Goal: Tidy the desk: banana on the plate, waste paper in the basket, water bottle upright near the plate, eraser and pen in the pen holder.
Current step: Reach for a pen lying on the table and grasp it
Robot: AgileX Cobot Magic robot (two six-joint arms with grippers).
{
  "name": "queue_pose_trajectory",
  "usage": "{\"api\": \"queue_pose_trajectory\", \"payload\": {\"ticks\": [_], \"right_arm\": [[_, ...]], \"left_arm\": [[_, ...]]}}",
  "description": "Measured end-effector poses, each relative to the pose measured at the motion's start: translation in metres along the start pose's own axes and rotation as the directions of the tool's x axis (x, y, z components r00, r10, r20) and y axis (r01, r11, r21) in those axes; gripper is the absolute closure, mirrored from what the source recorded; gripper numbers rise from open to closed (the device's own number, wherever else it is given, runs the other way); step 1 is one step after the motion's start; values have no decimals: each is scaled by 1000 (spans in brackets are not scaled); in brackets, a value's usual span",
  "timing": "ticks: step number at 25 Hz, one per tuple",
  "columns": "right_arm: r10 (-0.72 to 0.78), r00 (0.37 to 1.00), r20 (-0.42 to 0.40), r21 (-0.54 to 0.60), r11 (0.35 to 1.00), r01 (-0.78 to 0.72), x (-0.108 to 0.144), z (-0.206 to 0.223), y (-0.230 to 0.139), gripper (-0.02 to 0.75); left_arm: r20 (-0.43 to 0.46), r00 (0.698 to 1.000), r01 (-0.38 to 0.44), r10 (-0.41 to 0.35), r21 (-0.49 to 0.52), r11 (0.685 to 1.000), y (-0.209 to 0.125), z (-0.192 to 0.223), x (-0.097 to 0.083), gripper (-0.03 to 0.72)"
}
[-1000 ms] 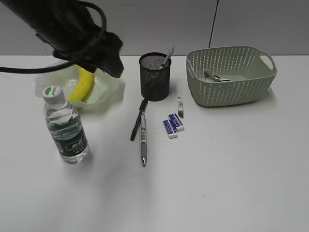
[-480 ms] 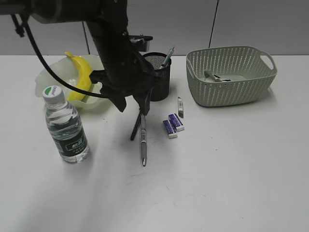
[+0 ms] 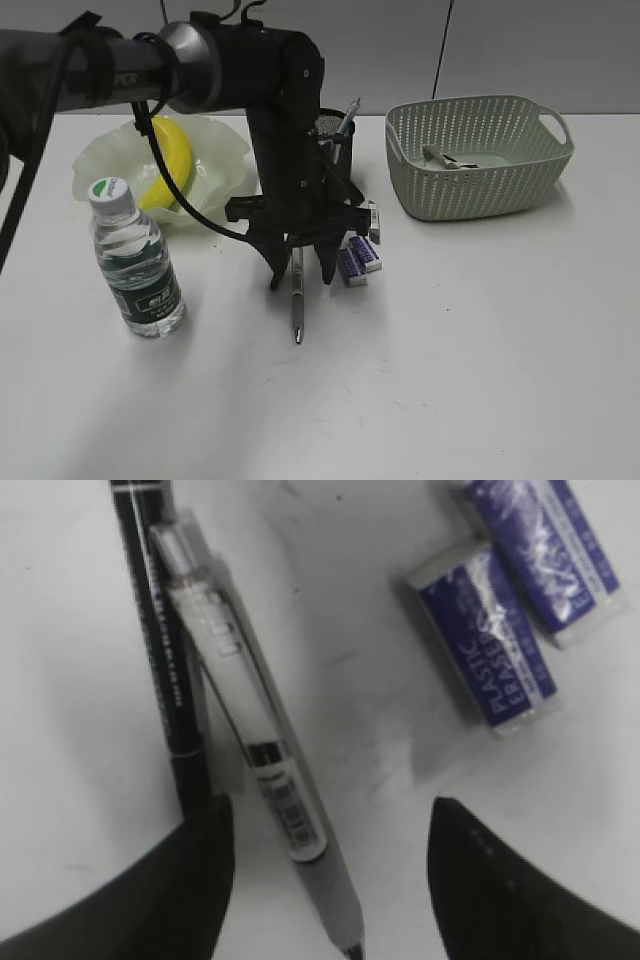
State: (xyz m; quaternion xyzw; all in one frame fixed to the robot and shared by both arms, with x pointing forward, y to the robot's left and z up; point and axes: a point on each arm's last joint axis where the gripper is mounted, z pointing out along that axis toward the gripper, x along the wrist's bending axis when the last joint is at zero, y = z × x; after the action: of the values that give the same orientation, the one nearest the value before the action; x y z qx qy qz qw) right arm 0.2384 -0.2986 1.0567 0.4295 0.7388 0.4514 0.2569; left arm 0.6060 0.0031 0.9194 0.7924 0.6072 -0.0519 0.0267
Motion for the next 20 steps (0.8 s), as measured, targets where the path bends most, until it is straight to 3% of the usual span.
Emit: {"api": "queue_pose_trajectory", "payload": {"ticks": [9,15,20], "right_arm": [[0,1000,0,0,1000,0,0,0,0,312],[0,1000,0,0,1000,0,0,0,0,312],[0,1000,0,0,1000,0,0,0,0,312]], "left_arm": [[-4,1000,21,-21,51,998,1,24,1,316],[-27,999,20,-19,55,998,2,25,5,592],[-16,1000,23,-22,55,998,2,23,4,598]]}}
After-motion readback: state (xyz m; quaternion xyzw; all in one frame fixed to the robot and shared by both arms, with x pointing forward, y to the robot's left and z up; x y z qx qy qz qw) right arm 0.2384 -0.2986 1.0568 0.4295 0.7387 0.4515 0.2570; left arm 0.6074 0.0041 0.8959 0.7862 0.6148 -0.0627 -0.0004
